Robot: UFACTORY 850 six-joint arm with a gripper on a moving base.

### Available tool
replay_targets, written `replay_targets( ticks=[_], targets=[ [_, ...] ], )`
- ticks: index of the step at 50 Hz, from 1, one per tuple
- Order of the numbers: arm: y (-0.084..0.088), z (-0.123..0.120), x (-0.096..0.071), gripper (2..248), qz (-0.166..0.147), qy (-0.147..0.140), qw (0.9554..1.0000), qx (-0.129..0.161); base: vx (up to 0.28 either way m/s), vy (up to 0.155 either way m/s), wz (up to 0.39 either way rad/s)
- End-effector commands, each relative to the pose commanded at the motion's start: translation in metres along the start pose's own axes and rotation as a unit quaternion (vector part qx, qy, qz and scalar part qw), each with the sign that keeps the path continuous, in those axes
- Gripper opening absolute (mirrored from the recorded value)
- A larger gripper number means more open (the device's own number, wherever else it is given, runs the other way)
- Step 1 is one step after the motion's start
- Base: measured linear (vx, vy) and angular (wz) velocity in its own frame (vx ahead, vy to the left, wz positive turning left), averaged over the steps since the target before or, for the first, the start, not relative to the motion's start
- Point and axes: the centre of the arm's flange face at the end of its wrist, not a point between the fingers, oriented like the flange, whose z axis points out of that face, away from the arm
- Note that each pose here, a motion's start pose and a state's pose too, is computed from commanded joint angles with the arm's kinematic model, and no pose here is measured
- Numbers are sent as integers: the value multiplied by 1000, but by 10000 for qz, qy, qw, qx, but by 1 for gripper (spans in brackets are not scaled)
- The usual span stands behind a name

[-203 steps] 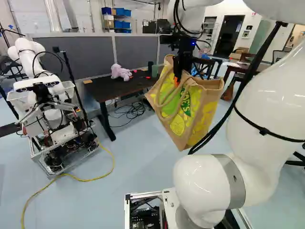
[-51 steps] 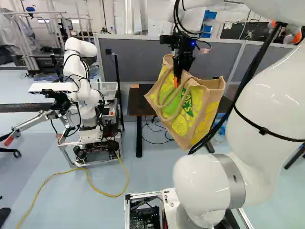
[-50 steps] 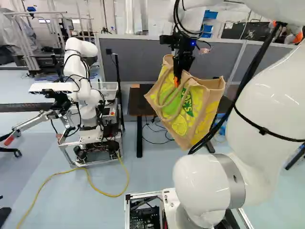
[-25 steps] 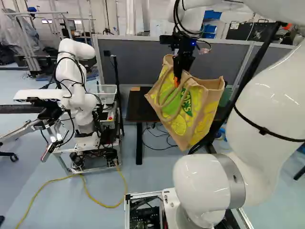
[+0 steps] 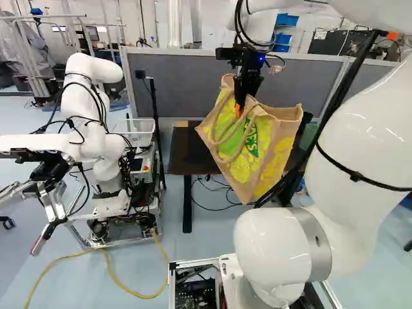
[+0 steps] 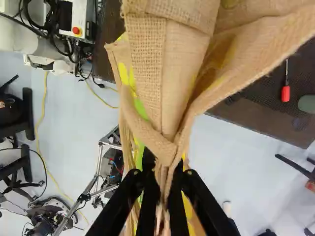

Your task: Pick up the bag on the ground and place it on the table

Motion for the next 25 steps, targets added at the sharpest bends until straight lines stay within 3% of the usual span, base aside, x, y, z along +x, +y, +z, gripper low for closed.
replay_targets(
  ticks=[12, 25],
  targets=[
    [1, 0, 5, 26, -5, 0, 10000, 0, 124, 1, -12],
    [4, 0, 13, 26, -14, 0, 10000, 0, 4, 1, 0]
  ],
)
